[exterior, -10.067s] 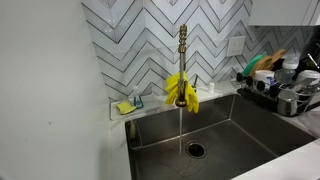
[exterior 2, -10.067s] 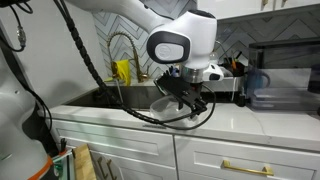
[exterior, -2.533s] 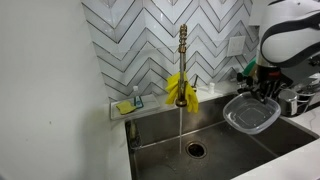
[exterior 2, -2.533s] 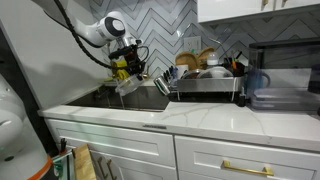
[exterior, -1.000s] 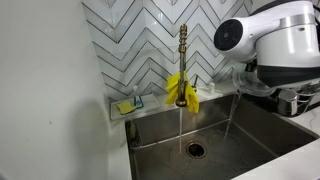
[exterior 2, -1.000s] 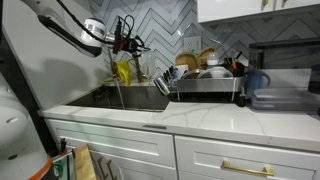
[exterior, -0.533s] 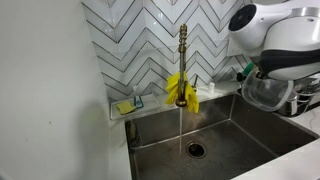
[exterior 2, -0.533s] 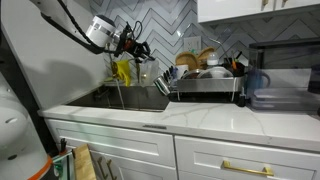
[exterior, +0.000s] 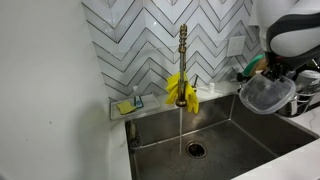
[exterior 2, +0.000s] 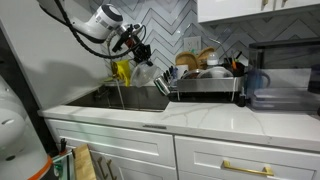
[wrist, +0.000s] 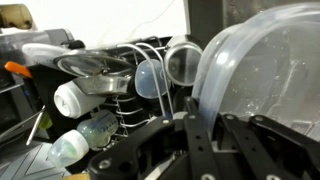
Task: Open the tap, pick up the lunchbox on the counter and the rinse it
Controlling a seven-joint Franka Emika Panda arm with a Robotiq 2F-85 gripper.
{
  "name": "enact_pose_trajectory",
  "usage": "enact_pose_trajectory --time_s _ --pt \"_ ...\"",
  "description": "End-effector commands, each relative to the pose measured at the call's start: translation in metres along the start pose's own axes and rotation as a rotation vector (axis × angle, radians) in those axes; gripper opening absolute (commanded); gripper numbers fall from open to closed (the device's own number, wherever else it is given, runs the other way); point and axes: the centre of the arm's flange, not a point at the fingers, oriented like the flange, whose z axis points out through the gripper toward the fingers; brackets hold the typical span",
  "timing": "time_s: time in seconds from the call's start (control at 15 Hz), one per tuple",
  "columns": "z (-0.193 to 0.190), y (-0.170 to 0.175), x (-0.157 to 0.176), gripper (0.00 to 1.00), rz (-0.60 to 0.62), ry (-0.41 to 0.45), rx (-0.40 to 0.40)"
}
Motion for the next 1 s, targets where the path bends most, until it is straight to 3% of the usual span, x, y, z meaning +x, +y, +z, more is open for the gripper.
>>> enact_pose_trajectory --time_s 0.0,0.2,0.47,0.53,0.87,0.93 --pt "-0.004 0.042 -0.037 0.02 0.069 -0.055 0.13" --pt "0.004 0.076 -0.065 0.02 0.078 -0.069 0.268" --pt "0.023 0.105 -0.095 0.02 0.119 -0.092 0.395" --pt "0.018 0.1 -0.068 0.07 0.109 -0.075 0.338" --pt "0.024 0.107 -0.081 0.07 0.123 -0.084 0.372" --pt "0.029 0.11 -0.081 0.02 0.134 -0.1 0.373"
